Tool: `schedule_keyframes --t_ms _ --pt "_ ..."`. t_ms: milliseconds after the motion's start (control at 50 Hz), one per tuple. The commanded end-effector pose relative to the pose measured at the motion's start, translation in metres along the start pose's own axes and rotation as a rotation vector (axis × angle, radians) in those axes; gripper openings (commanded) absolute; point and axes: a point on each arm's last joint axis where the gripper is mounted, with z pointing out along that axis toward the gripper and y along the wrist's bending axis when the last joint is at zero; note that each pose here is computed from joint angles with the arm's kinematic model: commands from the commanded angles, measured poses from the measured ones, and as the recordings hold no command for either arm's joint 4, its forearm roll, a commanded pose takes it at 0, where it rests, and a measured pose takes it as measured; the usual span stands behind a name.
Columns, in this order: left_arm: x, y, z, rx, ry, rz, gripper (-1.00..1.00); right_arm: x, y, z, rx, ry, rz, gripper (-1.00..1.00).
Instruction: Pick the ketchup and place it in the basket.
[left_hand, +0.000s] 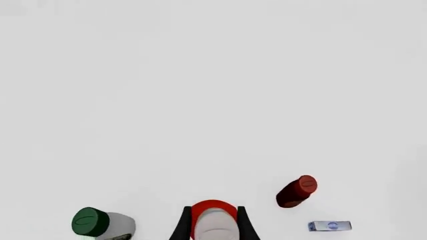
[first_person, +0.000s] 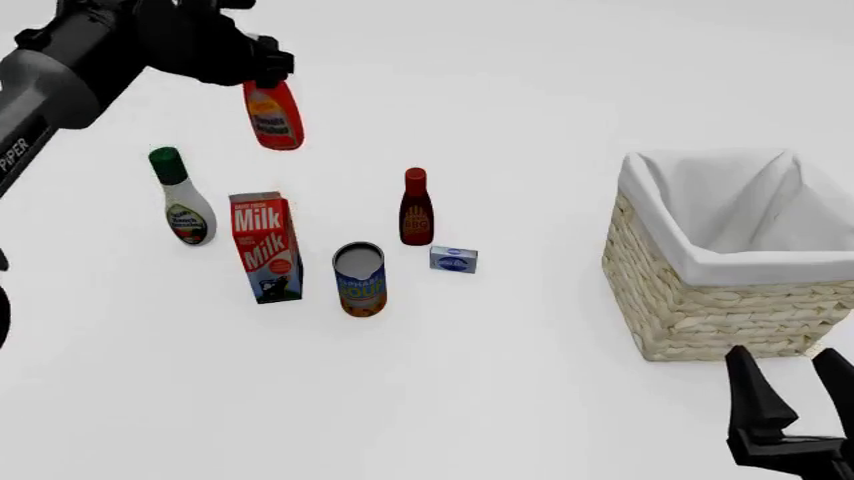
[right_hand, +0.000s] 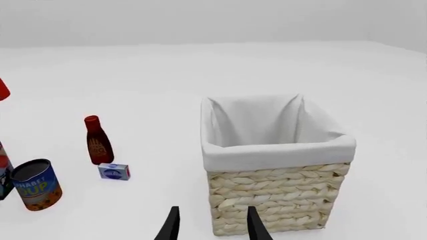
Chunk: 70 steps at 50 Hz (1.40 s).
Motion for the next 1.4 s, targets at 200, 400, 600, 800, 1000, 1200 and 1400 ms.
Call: schedule_keyframes --t_ms 200,400,600,800,1000,1200,1400 --pt "-0.024 -0.026 -0.089 0.060 -0.063 0.052 -1.00 -0.003 0.002 0.006 -0.026 -0.014 0.008 1.00" --pt "-0.014 -0.040 -0.131 0.102 -0.071 0.057 -1.00 -0.032 0.010 0.010 -0.119 -0.049 -0.007 1.00" --pt "-0.004 -0.055 -0.167 0.156 -0.087 0.090 -1.00 -0.066 0.019 0.008 -0.225 -0.096 -0.072 1.00" --pt "0.007 -0.066 -0.187 0.204 -0.084 0.110 -1.00 -0.095 0.034 0.018 -0.346 -0.114 -0.075 1.00" --pt "0.013 -0.079 -0.198 0.253 -0.071 0.137 -1.00 -0.122 0.058 0.035 -0.497 -0.119 -0.042 1.00" --pt "0.015 -0.092 -0.204 0.296 -0.061 0.161 -1.00 -0.140 0.078 0.048 -0.577 -0.114 -0.059 1.00" --pt "0.019 -0.103 -0.203 0.328 -0.049 0.182 -1.00 -0.156 0.096 0.054 -0.658 -0.098 -0.029 1.00"
